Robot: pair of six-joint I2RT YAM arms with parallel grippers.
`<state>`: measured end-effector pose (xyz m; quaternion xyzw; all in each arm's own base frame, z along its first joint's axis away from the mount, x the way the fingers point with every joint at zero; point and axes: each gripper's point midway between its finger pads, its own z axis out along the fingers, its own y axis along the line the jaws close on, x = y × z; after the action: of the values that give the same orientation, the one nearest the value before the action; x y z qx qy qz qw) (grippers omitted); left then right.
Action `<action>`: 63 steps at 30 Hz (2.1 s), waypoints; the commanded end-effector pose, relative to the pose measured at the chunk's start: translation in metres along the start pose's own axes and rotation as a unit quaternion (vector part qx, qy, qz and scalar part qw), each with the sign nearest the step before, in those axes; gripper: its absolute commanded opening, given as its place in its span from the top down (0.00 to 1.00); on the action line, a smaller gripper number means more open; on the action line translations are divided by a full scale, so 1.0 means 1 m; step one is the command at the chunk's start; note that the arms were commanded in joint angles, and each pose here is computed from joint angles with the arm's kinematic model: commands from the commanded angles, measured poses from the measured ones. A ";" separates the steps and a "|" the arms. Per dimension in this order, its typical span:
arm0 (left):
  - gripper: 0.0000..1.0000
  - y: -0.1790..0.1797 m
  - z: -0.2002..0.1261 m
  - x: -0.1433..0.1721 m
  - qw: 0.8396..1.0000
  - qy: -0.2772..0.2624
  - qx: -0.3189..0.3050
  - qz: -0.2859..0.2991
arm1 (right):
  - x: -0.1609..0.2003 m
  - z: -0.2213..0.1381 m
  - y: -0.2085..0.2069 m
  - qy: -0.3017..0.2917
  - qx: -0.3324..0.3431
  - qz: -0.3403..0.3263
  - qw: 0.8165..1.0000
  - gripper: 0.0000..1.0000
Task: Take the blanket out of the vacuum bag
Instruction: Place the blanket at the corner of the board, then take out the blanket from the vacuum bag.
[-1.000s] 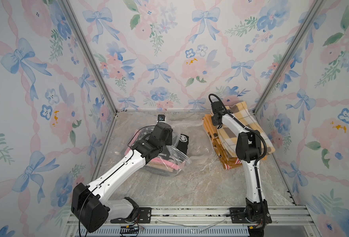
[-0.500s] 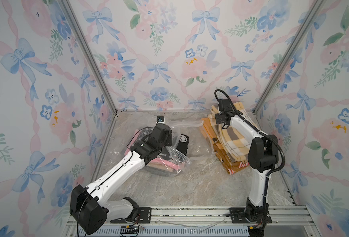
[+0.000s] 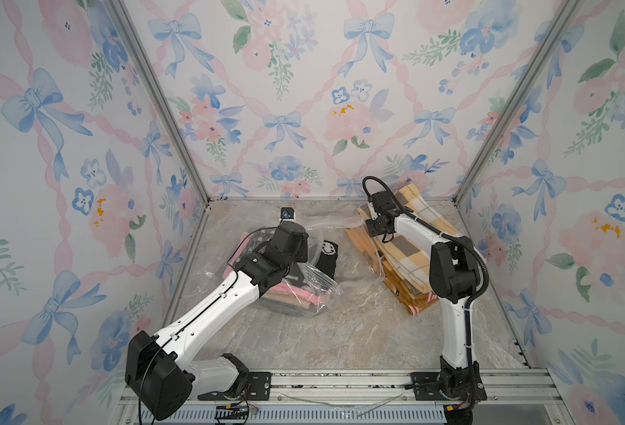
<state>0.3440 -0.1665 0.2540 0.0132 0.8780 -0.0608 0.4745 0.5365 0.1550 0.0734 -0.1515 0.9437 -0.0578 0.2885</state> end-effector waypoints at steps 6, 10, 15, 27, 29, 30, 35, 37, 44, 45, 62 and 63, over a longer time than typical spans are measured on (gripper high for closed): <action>1.00 -0.003 0.003 0.005 1.000 0.011 0.004 0.001 | 0.030 0.023 0.005 0.072 -0.018 0.040 0.996 0.18; 1.00 -0.005 0.004 0.002 1.000 0.009 0.005 0.001 | 0.023 0.034 -0.031 0.081 -0.003 0.108 0.991 0.41; 1.00 -0.006 0.003 -0.002 1.000 0.004 0.007 0.005 | 0.002 0.043 -0.084 0.068 0.025 0.168 0.983 0.45; 1.00 -0.009 -0.003 -0.009 1.000 -0.005 0.011 0.006 | -0.069 -0.035 -0.075 -0.079 -0.127 0.202 0.968 0.05; 1.00 -0.011 -0.003 -0.007 1.000 -0.003 0.013 0.007 | -0.064 -0.066 -0.084 -0.107 -0.132 0.225 0.959 0.04; 1.00 -0.012 -0.003 -0.008 1.000 -0.004 0.015 0.006 | -0.057 -0.079 -0.089 -0.111 -0.134 0.239 0.955 0.04; 1.00 -0.020 0.001 -0.003 1.000 0.002 0.020 0.009 | 0.021 -0.102 -0.108 -0.046 -0.130 0.302 0.943 0.02; 1.00 -0.025 0.005 -0.002 1.000 0.004 0.025 0.011 | 0.058 -0.101 -0.094 -0.003 -0.153 0.312 0.938 0.06; 1.00 -0.041 0.003 -0.014 0.999 -0.006 0.042 0.025 | 0.167 -0.099 -0.048 0.083 -0.143 0.357 0.919 0.21; 1.00 -0.043 0.001 -0.016 0.998 -0.008 0.046 0.029 | 0.176 -0.096 -0.044 0.091 -0.143 0.361 0.917 0.22; 1.00 -0.113 -0.044 -0.046 0.965 -0.061 0.212 0.138 | 0.097 -0.230 0.043 -0.134 -0.267 0.280 0.912 0.14; 1.00 -0.113 -0.045 -0.045 0.964 -0.063 0.215 0.142 | 0.099 -0.230 0.053 -0.132 -0.287 0.281 0.906 0.13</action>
<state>0.3297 -0.2647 0.3009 0.2086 0.8292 -0.1610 0.4930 0.3266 0.1533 0.2212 0.0209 0.8789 0.2475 0.4072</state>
